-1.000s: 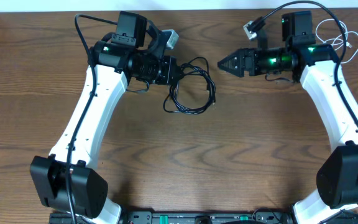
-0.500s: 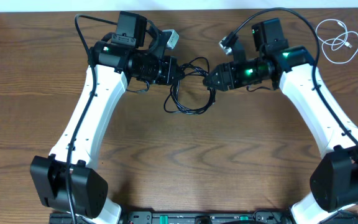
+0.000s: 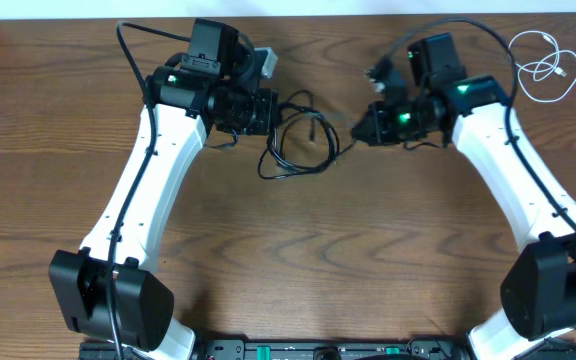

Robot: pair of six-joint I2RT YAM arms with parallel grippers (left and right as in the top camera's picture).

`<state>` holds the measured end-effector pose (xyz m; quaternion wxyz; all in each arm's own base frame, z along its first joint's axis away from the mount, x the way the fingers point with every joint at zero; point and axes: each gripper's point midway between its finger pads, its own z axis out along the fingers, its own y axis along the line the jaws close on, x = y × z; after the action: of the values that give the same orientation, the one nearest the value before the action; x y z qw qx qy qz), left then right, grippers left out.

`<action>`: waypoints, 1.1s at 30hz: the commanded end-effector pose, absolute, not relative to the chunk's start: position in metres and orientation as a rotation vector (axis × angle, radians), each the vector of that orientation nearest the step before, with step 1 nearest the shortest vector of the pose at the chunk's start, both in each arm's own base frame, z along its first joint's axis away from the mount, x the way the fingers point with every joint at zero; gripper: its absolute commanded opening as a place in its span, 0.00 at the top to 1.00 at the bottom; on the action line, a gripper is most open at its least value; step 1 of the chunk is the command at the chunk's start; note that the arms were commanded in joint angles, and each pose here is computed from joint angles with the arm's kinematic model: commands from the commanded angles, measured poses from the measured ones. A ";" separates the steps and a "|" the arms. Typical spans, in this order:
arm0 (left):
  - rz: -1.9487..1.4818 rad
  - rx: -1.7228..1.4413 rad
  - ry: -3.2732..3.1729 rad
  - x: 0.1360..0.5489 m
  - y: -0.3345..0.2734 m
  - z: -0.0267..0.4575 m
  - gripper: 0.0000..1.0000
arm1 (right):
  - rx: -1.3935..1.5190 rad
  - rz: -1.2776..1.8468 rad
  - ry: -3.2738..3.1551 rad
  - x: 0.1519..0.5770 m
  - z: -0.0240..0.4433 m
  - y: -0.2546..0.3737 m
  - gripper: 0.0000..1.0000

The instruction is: Untangle cables

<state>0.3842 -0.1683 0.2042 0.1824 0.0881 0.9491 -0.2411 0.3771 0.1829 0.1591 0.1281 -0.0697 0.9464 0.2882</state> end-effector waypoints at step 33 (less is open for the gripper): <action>-1.224 0.453 2.536 0.354 -0.217 0.242 0.93 | 0.305 0.401 2.800 0.386 0.113 0.122 0.54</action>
<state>0.3536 -0.2137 0.2355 0.1382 0.1446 0.8918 -0.4059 0.3798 0.1752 0.1383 0.1496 -0.0272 0.9478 0.2802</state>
